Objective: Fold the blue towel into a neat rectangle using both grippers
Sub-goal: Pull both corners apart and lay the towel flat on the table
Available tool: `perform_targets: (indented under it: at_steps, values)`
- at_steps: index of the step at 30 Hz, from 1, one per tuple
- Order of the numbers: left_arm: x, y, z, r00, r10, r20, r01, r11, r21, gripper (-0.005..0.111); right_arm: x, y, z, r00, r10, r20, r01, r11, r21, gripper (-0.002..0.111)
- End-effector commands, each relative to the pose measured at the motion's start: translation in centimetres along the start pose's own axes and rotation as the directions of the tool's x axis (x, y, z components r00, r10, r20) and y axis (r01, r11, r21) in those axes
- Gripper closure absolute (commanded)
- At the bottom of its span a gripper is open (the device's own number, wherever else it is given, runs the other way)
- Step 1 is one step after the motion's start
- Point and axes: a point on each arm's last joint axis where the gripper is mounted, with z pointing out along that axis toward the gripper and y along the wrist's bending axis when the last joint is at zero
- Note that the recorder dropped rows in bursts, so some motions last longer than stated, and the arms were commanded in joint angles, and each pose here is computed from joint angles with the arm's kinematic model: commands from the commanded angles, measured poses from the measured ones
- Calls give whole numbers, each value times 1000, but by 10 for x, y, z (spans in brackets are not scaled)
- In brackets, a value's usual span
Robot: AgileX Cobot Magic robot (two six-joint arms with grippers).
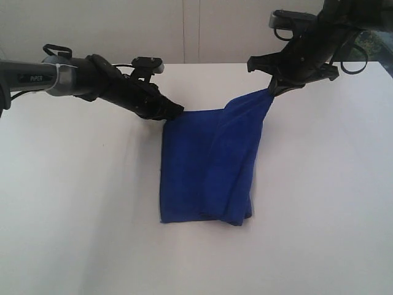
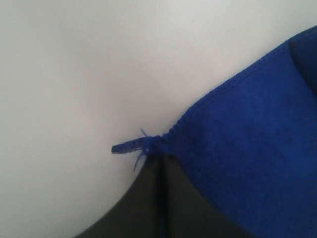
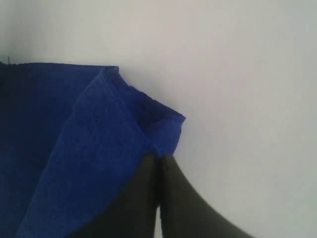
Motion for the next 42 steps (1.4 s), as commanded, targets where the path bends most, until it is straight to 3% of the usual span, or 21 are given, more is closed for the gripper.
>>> perform_targets:
  at_steps: [1, 6, 11, 13, 19, 24, 28, 32, 36, 42]
  values:
    - [-7, -4, -10, 1000, 14, -2, -14, 999, 29, 107, -3, -1, -2, 1000, -12, 23, 12, 1000, 3, 108]
    - [-27, -11, -61, 993, 105, -58, -99, 990, 98, 107, -4, 1, -14, 995, -93, 36, 93, 996, 6, 108]
    - [-38, -5, -117, 987, 55, -152, -41, 995, 89, 107, -6, 7, -50, 980, -187, 65, 186, 982, 23, 108]
    - [-42, -7, -139, 981, 82, -178, -65, 993, 100, 107, -4, 8, -66, 972, -227, 61, 225, 973, 45, 108]
    - [-40, -31, -204, 948, 131, -290, -123, 991, 45, 107, 14, 12, -115, 948, -314, 60, 308, 948, 84, 108]
    - [-29, -53, -246, 958, 110, -264, -112, 994, 7, 107, 41, 12, -140, 945, -318, 69, 312, 946, 92, 108]
    - [-10, -69, -287, 971, 74, -229, -99, 990, -97, 107, 74, 12, -161, 942, -318, 112, 307, 946, 104, 108]
    - [16, -91, -326, 976, 82, -203, -107, 987, -120, 107, 105, 12, -180, 939, -318, 131, 306, 946, 106, 108]
    - [65, -129, -390, 972, 117, -204, -147, 979, -138, 107, 154, 15, -228, 906, -368, 210, 346, 929, 133, 108]
    - [115, -170, -460, 986, 95, -135, -119, 975, -188, 107, 221, 18, -302, 833, -462, 305, 412, 885, 215, 108]
